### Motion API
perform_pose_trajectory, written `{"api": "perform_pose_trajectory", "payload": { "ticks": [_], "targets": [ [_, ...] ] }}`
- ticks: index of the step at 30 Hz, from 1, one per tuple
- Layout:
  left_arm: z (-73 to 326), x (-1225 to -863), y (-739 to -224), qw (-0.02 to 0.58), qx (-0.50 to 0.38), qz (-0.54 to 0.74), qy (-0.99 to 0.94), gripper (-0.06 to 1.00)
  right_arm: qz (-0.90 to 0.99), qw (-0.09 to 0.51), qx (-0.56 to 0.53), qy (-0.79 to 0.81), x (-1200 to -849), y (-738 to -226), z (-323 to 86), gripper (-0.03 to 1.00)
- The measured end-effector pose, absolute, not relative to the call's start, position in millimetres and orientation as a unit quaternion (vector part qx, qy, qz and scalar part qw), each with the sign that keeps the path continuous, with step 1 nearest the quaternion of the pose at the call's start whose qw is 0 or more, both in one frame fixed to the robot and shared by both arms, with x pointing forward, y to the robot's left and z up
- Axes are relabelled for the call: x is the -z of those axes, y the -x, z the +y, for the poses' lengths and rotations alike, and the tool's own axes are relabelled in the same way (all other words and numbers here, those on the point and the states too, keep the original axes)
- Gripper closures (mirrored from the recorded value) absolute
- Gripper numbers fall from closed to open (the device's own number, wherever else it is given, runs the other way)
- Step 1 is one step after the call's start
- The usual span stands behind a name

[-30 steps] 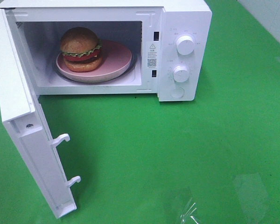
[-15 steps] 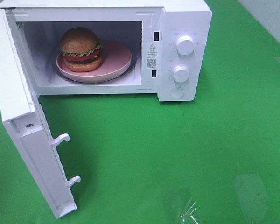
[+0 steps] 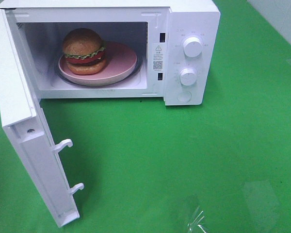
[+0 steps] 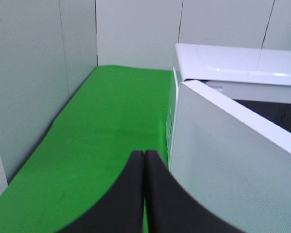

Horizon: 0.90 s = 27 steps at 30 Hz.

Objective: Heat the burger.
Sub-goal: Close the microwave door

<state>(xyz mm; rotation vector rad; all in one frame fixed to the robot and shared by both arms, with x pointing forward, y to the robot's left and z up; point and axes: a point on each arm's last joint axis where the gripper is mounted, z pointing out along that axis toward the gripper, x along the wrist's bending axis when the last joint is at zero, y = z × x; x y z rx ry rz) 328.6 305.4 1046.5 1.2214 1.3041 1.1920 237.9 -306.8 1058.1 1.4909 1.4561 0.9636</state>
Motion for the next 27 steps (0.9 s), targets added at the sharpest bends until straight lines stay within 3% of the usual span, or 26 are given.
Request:
{"api": "perform_pose_trajectory", "payload": {
  "ticks": [8,18,27],
  "targets": [
    [309,-1028,-352,0.500,-0.501,0.532,-0.466,0.94,0.578,0.410,-0.383,-0.592,-1058,-238,-307,0.27],
    [303,-1006,-393,0.480,-0.475,0.513,-0.530,0.94,0.578,0.410,-0.383,-0.592,-1058,-238,-307,0.27],
    [285,-986,-419,0.537,-0.414,0.462,-0.573,0.94,0.578,0.410,-0.383,-0.592,-1058,-238,-307,0.27]
  ]
}}
